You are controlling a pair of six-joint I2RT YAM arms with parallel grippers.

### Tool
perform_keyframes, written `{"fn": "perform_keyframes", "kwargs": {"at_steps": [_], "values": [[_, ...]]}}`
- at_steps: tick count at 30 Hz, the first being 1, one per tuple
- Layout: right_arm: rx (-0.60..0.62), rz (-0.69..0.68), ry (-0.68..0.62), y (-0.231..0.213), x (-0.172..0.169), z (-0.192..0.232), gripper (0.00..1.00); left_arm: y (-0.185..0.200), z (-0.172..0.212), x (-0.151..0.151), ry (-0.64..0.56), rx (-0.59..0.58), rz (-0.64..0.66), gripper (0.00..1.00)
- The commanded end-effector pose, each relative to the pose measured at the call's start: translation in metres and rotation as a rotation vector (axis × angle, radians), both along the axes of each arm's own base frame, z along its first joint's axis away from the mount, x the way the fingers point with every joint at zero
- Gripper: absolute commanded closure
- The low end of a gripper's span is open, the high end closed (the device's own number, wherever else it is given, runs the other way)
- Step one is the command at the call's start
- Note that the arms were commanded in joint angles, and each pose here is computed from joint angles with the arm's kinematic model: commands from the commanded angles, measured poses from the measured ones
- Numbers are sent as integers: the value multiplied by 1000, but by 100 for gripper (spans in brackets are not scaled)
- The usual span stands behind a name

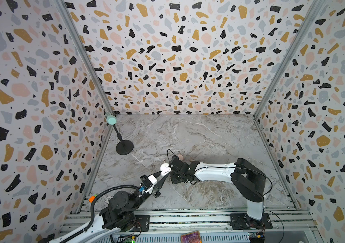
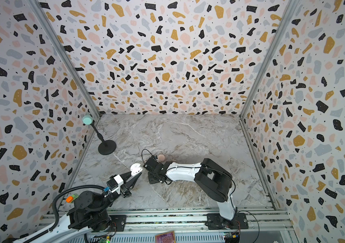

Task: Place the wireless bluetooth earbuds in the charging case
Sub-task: 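Lower the open right gripper around the second white earbud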

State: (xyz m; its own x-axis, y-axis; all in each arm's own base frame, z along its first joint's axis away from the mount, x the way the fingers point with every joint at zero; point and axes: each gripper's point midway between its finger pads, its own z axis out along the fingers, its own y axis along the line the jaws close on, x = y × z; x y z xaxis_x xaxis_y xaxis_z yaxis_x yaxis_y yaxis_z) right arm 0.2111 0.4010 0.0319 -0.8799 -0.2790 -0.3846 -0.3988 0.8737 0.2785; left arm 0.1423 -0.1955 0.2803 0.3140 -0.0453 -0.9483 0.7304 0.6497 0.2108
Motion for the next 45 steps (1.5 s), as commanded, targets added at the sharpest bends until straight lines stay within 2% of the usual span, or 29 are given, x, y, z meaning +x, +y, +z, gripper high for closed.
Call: {"fn": "perform_keyframes", "kwargs": {"at_steps": [1, 18, 27, 36, 45], "values": [[-11, 0, -7, 3, 0, 6, 68, 3, 9, -3, -25, -42, -6, 100], [54, 26, -31, 14, -4, 27, 69, 7, 13, -3, -33, -57, 6, 100], [66, 32, -56, 17, -5, 35, 69, 35, 24, 11, -31, -130, 160, 100], [81, 42, -76, 24, -6, 42, 70, 46, 26, 18, -23, -150, 230, 100], [68, 50, -62, 30, -6, 35, 80, 54, 28, 21, -20, -167, 271, 100]]}}
